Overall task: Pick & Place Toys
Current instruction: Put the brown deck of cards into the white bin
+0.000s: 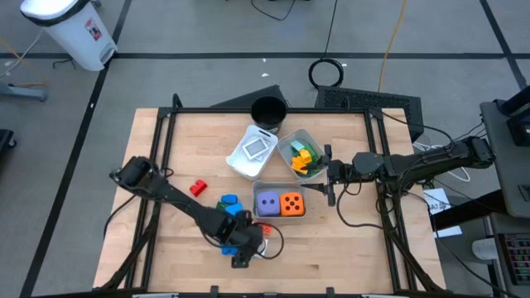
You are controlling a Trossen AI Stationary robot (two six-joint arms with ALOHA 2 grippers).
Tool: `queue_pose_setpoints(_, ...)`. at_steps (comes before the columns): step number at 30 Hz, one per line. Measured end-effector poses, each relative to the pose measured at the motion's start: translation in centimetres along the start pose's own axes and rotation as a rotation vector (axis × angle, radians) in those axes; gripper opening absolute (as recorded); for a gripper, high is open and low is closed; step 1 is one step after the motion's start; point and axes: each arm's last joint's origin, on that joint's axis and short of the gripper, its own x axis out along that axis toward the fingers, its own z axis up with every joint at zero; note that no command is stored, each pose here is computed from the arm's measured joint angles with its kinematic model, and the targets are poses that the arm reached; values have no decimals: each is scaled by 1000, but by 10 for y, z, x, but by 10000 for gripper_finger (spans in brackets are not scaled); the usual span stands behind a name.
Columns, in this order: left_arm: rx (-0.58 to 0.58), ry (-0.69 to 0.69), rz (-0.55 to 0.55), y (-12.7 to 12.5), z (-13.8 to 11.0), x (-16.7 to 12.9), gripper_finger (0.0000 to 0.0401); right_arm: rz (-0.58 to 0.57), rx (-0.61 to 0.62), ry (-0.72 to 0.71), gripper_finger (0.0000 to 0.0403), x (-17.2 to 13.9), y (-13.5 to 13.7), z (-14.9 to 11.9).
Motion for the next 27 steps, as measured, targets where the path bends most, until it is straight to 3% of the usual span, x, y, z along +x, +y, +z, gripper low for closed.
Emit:
queue_pose_setpoints(6, 101, -10, 49, -4, -8, 2, 349, 0, 0, 0, 215, 0, 0, 0)
queue_pose_setpoints(27, 109, -55, 11, 3, -37, 27, 349, 1, 0, 0, 215, 0, 0, 0)
